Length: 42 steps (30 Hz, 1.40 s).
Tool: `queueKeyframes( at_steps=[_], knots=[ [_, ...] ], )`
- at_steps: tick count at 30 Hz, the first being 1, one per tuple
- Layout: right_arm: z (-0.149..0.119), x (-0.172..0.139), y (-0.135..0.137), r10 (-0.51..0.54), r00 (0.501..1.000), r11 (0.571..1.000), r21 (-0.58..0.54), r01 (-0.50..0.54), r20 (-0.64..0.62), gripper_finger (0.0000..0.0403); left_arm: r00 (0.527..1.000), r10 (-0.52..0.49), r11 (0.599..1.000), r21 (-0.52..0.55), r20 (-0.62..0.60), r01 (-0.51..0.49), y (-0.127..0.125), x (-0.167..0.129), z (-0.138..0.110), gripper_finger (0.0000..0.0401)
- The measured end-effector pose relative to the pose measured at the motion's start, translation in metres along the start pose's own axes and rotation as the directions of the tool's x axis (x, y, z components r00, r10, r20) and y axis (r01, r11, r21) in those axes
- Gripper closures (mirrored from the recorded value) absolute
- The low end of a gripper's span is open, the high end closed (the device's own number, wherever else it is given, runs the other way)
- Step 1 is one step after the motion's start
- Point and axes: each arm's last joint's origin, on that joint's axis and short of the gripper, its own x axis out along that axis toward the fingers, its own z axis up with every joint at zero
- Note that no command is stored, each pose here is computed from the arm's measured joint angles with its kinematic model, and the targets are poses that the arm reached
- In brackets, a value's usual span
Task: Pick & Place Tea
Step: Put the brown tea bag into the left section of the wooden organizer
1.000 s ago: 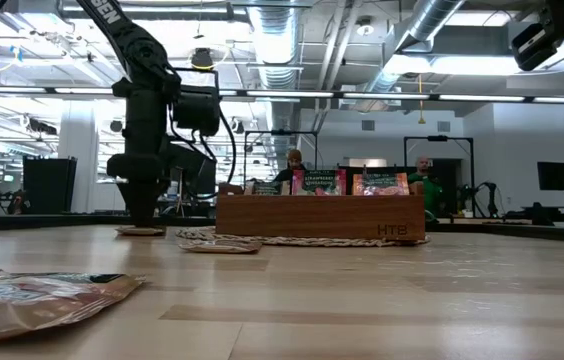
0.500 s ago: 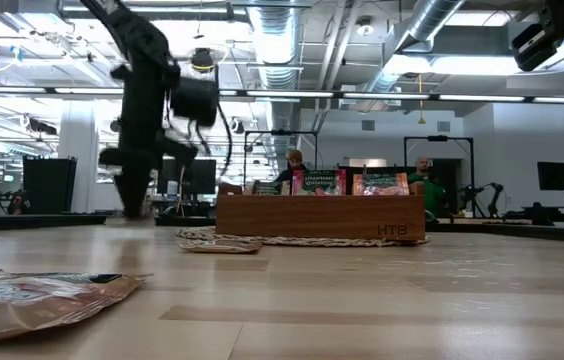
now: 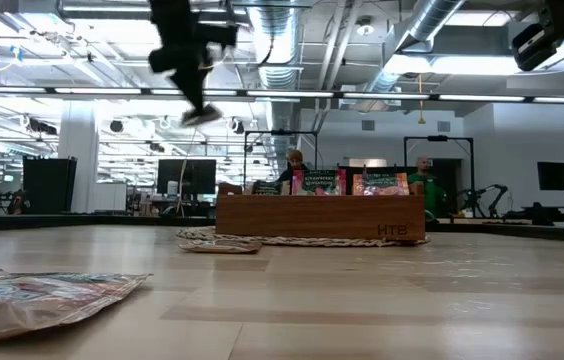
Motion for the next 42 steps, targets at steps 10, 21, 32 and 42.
queueKeyframes(
  at_steps=[10,21,32,42],
  knots=[
    [0.000,0.000,0.000,-0.003,1.000,1.000,-0.019,0.003,0.000,0.0269,0.969,0.178,0.919,0.325,0.170,-0.226,-0.069,-0.017,0.043,0.0401],
    [-0.001,0.000,0.000,-0.003,1.000,1.000,-0.024,0.003,-0.007,0.0269,0.882,0.401,0.789,0.395,0.247,-0.470,-0.115,0.017,0.073,0.0401],
    [-0.001,0.000,0.000,0.001,1.000,1.000,-0.027,-0.001,-0.008,0.0269,0.918,0.345,0.846,0.358,0.197,-0.395,-0.130,0.042,0.073,0.0401],
    [-0.001,0.000,0.000,0.003,1.000,1.000,-0.027,-0.003,-0.008,0.0269,0.933,0.346,0.869,0.340,0.101,-0.359,-0.137,0.071,0.068,0.0401]
  ],
)
